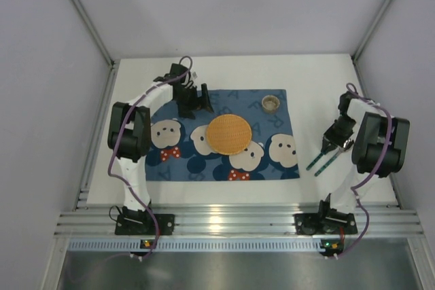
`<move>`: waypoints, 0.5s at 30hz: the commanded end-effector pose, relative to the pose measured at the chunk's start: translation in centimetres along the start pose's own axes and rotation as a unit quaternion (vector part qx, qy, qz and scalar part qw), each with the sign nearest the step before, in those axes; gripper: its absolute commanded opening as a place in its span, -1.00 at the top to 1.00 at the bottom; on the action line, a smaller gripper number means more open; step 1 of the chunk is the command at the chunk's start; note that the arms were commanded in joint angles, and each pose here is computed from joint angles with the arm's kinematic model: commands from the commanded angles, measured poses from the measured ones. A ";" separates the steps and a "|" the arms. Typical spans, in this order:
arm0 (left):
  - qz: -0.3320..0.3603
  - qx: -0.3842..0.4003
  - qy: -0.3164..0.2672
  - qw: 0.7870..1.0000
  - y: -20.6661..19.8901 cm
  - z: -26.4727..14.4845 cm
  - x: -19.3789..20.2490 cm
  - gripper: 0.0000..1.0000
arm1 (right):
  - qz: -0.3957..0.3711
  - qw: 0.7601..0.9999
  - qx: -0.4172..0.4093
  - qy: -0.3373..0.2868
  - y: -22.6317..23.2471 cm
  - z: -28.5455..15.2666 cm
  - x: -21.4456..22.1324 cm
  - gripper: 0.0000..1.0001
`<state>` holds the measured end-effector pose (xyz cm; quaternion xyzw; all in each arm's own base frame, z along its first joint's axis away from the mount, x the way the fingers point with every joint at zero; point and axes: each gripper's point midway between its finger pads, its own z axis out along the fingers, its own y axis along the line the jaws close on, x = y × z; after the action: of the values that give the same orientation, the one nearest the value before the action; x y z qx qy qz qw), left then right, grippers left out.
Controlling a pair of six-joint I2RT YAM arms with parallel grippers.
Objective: Set the dinner table for one person
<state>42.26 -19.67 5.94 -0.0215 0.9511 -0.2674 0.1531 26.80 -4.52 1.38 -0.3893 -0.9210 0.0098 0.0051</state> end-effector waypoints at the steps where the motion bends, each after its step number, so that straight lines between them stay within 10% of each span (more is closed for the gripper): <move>1: 0.004 -0.046 -0.019 0.999 0.8 -1.5 -1.3 -0.96 | -0.010 1.000 0.005 -0.021 0.5 1.5 -1.3 0.99; 15: 0.165 -0.025 -0.128 0.978 -11.4 -6.9 -5.4 -0.97 | -0.164 0.955 -0.204 -0.140 20.8 -17.0 -2.5 1.00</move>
<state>45.58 -22.52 12.65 0.0407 0.9434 -0.2152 0.2489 43.41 2.36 14.43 -0.2616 -0.9404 -0.0603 -0.2087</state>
